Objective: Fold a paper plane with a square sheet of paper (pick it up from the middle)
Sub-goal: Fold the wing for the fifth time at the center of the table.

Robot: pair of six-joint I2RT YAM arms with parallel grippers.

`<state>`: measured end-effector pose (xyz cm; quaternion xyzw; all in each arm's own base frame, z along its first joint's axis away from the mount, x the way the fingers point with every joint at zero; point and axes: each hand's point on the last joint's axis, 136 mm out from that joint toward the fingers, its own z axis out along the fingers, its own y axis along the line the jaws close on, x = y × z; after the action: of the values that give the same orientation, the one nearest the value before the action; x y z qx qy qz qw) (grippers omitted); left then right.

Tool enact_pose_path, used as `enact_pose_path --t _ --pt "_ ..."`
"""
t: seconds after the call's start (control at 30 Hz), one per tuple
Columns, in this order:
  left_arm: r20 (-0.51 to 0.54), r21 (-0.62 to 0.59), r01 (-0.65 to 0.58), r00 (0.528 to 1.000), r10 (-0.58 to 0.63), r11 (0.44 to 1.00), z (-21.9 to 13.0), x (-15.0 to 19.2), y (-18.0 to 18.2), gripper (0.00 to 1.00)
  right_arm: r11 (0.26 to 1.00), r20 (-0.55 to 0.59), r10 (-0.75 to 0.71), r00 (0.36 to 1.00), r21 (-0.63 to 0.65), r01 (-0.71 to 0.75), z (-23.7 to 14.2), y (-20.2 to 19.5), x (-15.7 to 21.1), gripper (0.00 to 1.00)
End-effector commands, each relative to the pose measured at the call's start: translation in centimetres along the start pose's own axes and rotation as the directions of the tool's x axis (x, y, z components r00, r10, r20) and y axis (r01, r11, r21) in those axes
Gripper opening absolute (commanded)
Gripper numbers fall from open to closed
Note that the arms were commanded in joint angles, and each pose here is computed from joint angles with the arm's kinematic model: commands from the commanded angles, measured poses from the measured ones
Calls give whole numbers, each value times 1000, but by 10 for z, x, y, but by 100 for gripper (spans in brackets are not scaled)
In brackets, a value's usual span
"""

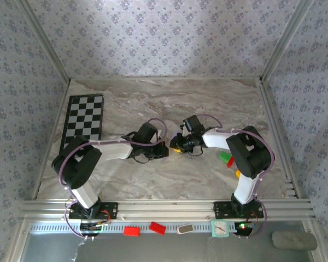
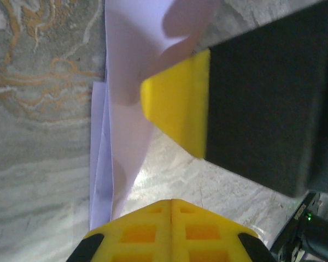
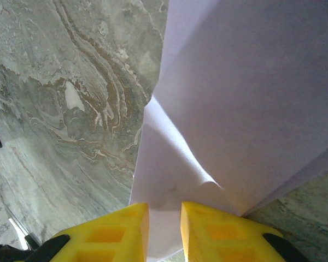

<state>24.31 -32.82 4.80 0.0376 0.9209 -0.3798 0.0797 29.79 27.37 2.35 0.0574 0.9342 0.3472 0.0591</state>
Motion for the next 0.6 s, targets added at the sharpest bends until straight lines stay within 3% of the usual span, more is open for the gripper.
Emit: enact_pose_path --t 0.0,0.57 --pt "34 20 0 999 -1 1000 7 -14 -11 2 990 -30 69 997 128 -64 7 -34 10 24" --pt "-56 -154 56 996 -65 986 25 -2 27 0 980 -46 75 996 186 -65 7 -43 13 18"
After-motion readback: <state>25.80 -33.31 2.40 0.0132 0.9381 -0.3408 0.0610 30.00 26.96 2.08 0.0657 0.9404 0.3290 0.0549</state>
